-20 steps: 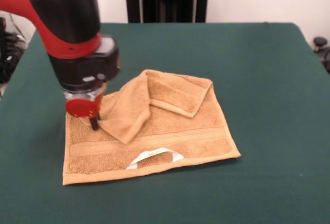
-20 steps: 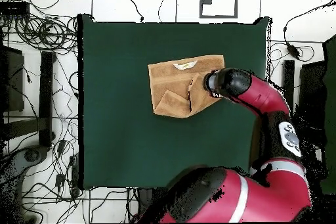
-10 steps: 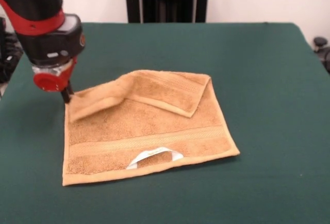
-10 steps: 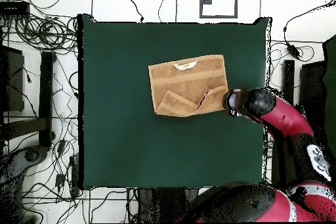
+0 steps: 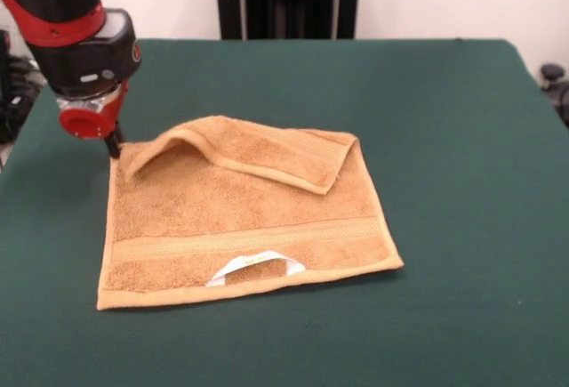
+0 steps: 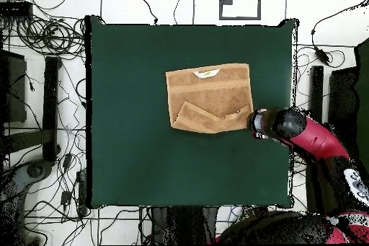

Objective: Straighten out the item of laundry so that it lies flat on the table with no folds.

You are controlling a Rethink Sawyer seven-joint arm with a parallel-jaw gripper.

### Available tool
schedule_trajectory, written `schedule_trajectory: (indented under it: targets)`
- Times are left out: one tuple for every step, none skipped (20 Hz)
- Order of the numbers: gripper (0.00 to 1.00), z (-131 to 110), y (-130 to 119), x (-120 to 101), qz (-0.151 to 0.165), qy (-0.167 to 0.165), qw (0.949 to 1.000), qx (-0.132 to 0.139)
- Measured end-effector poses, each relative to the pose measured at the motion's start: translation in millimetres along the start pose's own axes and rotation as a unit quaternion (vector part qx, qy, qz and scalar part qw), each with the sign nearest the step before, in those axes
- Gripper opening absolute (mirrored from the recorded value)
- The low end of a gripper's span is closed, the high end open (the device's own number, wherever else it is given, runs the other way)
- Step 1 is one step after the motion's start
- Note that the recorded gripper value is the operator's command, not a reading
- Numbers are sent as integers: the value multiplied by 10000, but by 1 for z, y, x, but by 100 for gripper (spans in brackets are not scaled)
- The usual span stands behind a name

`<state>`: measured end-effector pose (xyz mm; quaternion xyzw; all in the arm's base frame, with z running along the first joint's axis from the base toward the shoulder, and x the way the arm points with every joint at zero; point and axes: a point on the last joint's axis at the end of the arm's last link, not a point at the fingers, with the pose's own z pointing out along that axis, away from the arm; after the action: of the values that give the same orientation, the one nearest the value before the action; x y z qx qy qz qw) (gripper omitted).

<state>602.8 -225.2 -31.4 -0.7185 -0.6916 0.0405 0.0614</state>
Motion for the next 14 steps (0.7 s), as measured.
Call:
schedule_trajectory:
  targets:
    - [0,1,-2,2,-80,-34,10000,19]
    - [0,2,-3,2,-121,-53,9999,23]
    - [0,1,-3,3,-162,-74,9998,15]
    - [0,1,-4,4,-204,-94,9997,8]
    - [0,0,-4,6,-269,-122,9996,-15]
    - [0,-1,-5,7,-326,-151,9993,-39]
    - [0,-1,-5,8,-359,-169,9992,-51]
    - [0,-1,-6,9,-406,-196,9990,-68]
    - [0,-2,-7,9,-453,-224,9987,-78]
    - [0,-2,-8,9,-501,-252,9984,-87]
    - [0,-2,-10,10,-542,-277,9981,-87]
    - [0,-3,-11,10,-570,-291,9979,-84]
    - [0,-4,-14,11,-611,-309,9976,-70]
    - [0,-4,-16,12,-637,-318,9974,-54]
